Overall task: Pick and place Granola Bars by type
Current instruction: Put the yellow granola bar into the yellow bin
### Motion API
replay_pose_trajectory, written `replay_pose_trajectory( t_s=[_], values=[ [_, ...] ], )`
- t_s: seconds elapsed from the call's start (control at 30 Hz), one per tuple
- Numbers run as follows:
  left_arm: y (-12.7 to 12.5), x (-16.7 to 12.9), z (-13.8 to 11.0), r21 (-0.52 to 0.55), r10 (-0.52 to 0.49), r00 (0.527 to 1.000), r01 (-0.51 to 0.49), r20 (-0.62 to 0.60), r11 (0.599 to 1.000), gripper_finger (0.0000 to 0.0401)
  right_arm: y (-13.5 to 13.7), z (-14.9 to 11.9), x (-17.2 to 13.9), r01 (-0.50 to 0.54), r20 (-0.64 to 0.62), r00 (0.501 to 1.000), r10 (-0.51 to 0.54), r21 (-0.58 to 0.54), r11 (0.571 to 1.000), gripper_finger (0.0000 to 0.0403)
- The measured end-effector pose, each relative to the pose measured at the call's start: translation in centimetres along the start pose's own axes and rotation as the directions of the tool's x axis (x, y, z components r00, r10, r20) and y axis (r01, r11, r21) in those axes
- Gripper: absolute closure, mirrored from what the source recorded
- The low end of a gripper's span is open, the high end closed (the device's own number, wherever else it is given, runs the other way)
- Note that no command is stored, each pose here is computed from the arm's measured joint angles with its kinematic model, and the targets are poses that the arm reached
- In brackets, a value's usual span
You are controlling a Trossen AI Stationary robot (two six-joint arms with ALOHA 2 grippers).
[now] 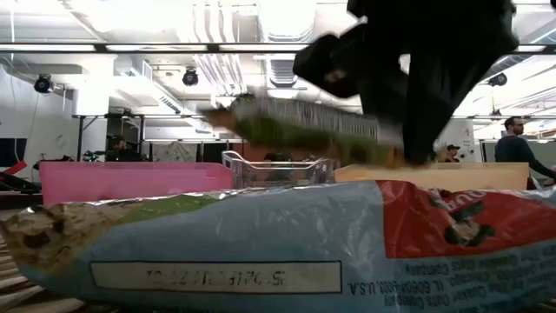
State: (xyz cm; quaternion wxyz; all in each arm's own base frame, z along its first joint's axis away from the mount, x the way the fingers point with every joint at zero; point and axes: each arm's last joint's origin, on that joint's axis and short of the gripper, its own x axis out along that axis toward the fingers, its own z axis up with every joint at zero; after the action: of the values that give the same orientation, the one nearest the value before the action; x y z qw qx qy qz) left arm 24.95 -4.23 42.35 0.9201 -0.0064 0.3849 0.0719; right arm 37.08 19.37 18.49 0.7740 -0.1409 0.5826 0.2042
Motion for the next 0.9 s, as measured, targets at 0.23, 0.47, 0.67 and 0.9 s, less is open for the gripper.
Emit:
replay_pose_trajectory(
  t_s=[0.23,0.47,0.67,0.9],
  values=[
    [0.0,0.0,0.0,-0.006,-0.001,1.000,0.001,0.004,1.000,0.0401,-0.1,0.1,-1.5,0.003,0.035,0.999,-0.004,0.030,1.000,0.0333],
    [0.0,0.0,0.1,-0.007,-0.001,1.000,0.002,0.007,1.000,0.0401,-1.6,0.0,-2.8,0.006,0.055,0.998,-0.016,0.182,0.983,0.0333],
    [0.0,0.0,0.1,-0.008,-0.003,1.000,0.003,0.012,1.000,0.0401,-4.4,-0.9,-5.3,0.024,0.056,0.998,-0.041,0.275,0.961,0.0333],
    [0.0,0.0,0.1,-0.008,-0.003,1.000,0.003,0.014,1.000,0.0401,-8.3,-2.6,-9.7,0.050,0.101,0.991,-0.090,0.348,0.936,0.0335]
  ],
)
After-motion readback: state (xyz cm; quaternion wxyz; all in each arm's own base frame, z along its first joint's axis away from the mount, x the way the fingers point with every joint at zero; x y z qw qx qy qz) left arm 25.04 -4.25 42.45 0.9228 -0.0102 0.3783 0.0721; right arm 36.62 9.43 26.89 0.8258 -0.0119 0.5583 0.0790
